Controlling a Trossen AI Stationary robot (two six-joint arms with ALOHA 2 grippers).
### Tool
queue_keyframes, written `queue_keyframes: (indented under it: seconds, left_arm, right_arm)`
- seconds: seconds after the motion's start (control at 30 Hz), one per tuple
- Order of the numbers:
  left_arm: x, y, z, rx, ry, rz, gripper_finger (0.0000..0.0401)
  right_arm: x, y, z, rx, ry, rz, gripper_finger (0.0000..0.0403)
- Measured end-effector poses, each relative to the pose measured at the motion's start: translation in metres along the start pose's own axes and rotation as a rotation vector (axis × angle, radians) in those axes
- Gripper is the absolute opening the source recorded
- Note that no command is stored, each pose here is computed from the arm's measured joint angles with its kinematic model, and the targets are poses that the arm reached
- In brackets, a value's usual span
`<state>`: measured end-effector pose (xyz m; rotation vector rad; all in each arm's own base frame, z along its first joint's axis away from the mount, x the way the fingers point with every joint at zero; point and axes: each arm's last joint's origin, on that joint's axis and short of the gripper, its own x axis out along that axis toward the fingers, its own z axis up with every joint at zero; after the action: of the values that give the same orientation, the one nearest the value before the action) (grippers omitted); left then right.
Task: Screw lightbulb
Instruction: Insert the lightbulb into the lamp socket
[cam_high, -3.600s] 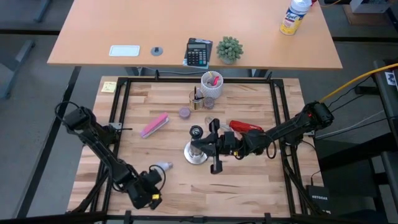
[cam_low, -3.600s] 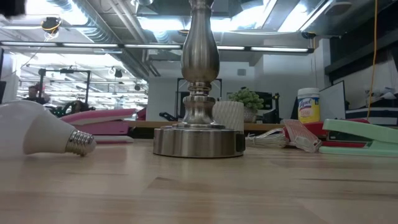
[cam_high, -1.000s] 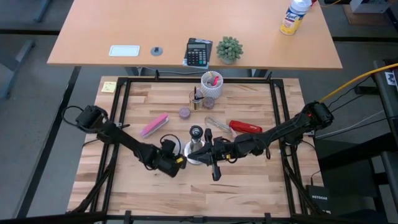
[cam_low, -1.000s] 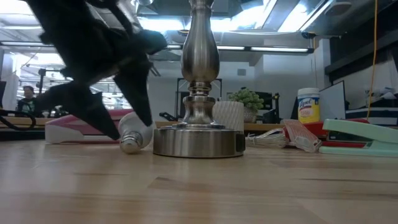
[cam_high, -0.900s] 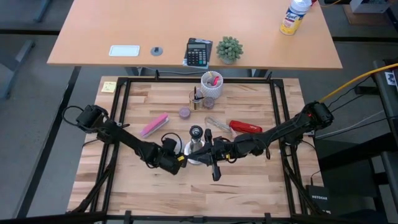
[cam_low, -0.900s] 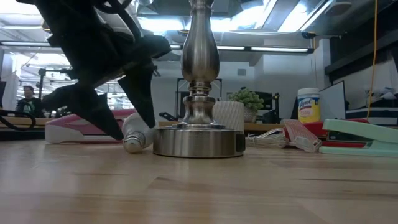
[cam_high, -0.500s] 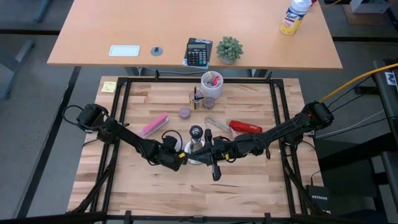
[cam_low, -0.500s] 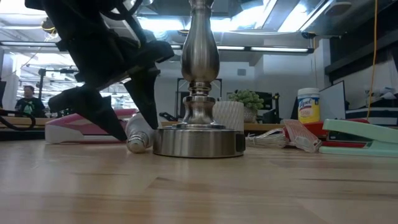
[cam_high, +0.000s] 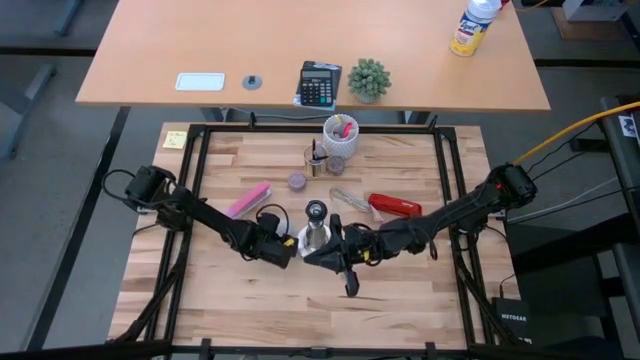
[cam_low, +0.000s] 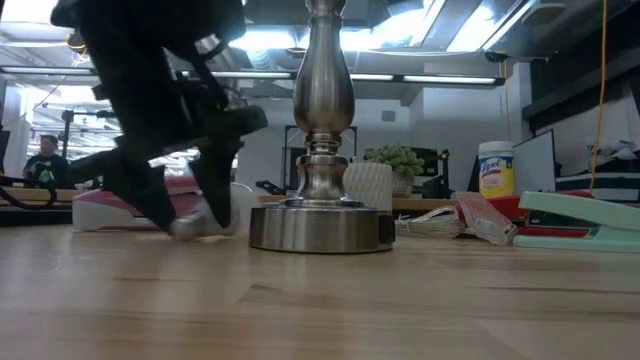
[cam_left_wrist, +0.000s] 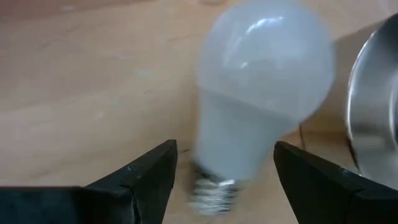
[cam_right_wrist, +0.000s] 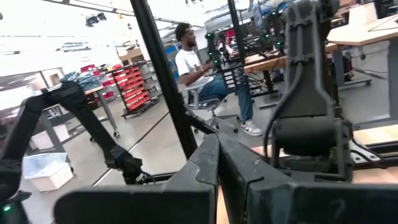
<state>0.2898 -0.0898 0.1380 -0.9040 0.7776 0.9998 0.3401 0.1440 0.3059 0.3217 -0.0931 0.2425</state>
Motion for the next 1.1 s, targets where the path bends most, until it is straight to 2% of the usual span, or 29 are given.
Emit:
queue_keyframes:
  seconds: [0.17, 0.43, 0.57, 0.83, 1.1]
  left_arm:
    - [0.002, 0.000, 0.006, 0.001, -0.009, 0.011, 0.0258]
    - [0.006, -0.001, 0.013, 0.070, -0.014, 0.018, 0.0254]
    - [0.006, -0.001, 0.013, 0.076, -0.012, 0.017, 0.0229]
    - [0.005, -0.001, 0.012, 0.075, -0.002, 0.015, 0.0151]
    - [0.003, -0.001, 0.011, 0.070, 0.028, 0.006, 0.0153]
  right_arm:
    - [0.000, 0.000, -0.001, -0.003, 0.012, -0.002, 0.0010]
    - [0.000, 0.000, -0.001, -0.003, 0.015, -0.003, 0.0010]
    - [0.000, -0.001, -0.001, -0.003, 0.015, -0.003, 0.0010]
    - [0.000, -0.001, -0.001, -0.003, 0.014, -0.003, 0.0010]
    - [0.000, -0.001, -0.001, -0.004, 0.014, -0.004, 0.0010]
